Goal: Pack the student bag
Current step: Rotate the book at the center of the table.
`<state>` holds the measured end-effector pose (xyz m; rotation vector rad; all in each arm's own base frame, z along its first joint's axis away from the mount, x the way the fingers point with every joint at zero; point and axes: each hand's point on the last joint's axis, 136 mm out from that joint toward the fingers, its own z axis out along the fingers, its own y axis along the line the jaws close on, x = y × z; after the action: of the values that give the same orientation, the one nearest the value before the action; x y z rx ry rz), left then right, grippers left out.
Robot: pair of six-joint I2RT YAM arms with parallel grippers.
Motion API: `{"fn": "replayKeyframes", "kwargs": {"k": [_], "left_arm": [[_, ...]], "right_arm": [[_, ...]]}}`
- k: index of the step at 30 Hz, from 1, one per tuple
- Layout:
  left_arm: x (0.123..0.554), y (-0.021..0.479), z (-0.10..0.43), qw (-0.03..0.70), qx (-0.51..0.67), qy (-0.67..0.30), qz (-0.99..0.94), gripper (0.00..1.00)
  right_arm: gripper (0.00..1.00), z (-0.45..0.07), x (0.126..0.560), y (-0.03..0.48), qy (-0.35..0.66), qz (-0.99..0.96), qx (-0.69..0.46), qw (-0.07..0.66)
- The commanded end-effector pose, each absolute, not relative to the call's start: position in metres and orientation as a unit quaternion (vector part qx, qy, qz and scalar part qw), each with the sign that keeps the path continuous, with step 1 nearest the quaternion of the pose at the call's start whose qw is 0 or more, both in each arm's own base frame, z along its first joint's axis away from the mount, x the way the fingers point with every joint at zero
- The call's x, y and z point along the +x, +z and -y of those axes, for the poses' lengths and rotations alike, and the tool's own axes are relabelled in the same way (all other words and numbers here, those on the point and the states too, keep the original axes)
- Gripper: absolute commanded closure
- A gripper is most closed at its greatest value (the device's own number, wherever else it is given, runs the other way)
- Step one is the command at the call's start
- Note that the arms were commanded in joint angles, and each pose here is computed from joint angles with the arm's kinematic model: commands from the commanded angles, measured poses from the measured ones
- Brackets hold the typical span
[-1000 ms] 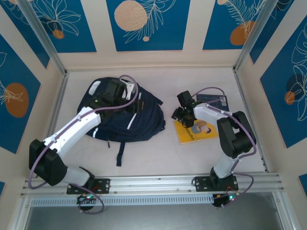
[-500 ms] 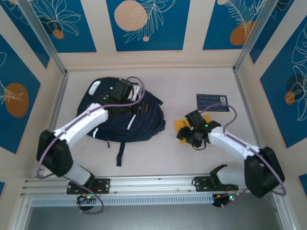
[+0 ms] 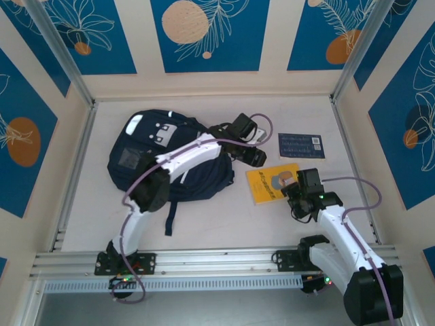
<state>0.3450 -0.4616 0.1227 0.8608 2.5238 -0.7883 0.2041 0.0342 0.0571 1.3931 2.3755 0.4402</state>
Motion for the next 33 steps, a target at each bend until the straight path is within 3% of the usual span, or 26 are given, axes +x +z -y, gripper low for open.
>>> {"fn": "replayKeyframes", "kwargs": {"k": [1, 12, 29, 33], "left_arm": [[0.353, 0.099, 0.477, 0.156, 0.319, -0.298, -0.886, 0.46], [0.354, 0.040, 0.485, 0.125, 0.306, -0.284, -0.900, 0.45], [0.207, 0.071, 0.482, -0.050, 0.351, -0.429, -0.831, 0.53], [0.214, 0.062, 0.471, -0.027, 0.340, -0.398, -0.852, 0.53]], "right_arm": [[0.37, -0.037, 0.216, 0.066, 0.187, -0.817, 0.510, 0.192], [0.37, -0.032, 0.214, 0.053, 0.181, -0.822, 0.510, 0.177], [0.30, -0.006, 0.226, 0.043, 0.147, -0.840, 0.495, 0.165], [0.30, -0.008, 0.230, 0.034, 0.142, -0.855, 0.478, 0.138]]}}
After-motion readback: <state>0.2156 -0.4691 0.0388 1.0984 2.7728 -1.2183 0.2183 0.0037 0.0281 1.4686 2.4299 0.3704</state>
